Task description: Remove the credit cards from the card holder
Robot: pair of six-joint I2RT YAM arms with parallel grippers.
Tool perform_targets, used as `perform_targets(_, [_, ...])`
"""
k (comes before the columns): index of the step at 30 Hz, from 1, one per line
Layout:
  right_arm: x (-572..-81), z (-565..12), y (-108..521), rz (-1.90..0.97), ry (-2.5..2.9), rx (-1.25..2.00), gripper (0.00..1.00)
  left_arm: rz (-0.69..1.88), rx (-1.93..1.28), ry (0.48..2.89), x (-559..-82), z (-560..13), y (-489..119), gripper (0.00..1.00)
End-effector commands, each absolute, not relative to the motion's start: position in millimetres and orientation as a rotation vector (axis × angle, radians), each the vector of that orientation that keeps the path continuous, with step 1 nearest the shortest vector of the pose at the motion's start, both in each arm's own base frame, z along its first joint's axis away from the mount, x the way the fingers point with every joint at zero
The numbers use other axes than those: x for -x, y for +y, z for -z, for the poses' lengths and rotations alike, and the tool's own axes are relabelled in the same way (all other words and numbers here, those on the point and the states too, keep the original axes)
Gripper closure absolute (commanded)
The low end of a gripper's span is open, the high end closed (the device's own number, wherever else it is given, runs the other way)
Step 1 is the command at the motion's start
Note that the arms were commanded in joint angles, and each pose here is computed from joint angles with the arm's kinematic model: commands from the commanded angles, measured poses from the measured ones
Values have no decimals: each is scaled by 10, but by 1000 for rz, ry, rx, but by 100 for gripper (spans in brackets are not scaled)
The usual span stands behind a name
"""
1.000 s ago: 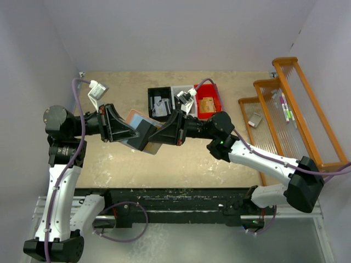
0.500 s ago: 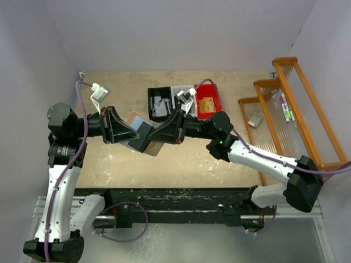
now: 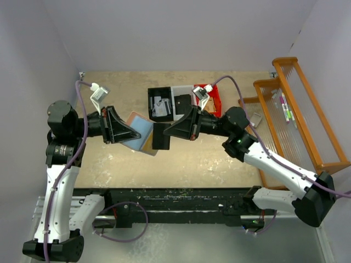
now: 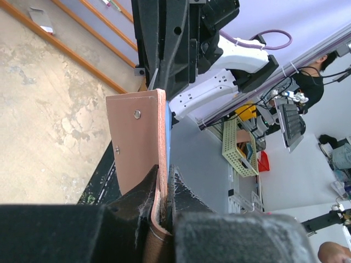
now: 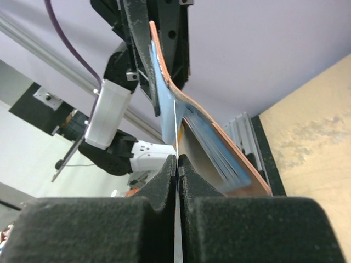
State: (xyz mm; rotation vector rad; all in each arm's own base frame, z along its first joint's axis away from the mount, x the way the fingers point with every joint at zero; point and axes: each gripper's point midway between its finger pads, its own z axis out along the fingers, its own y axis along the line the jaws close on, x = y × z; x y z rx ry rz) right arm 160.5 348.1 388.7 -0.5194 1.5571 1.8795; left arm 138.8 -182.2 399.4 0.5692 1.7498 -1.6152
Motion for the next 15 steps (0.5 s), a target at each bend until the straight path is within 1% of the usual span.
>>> perform_targets(1, [-1673,-3779,3304,-1758,1628,584,100,1547,-643,1689,-1344,-4126,-1816,92])
perform_targets(4, [-1903,-3700,3129,-1623,1707,571,100,1460,-630,1706,-1442,-4055,-1793,94])
perform_targets(6, [-2070,-3595,3006,-1538,1770,553,100,1305,-626,1725,-1609,-3943,-1734,96])
perform_targets(10, [-2492,-3360,2796,-1346,1868,489,100,1012,-601,1790,-1919,-3735,-1538,96])
perform_targets(12, [-2823,-3146,2708,-1191,1955,422,100,953,-612,1787,-1957,-3702,-1494,96])
perform_targets(15, [-3328,-2710,2624,-954,2103,350,100,955,-639,1772,-1911,-3691,-1505,96])
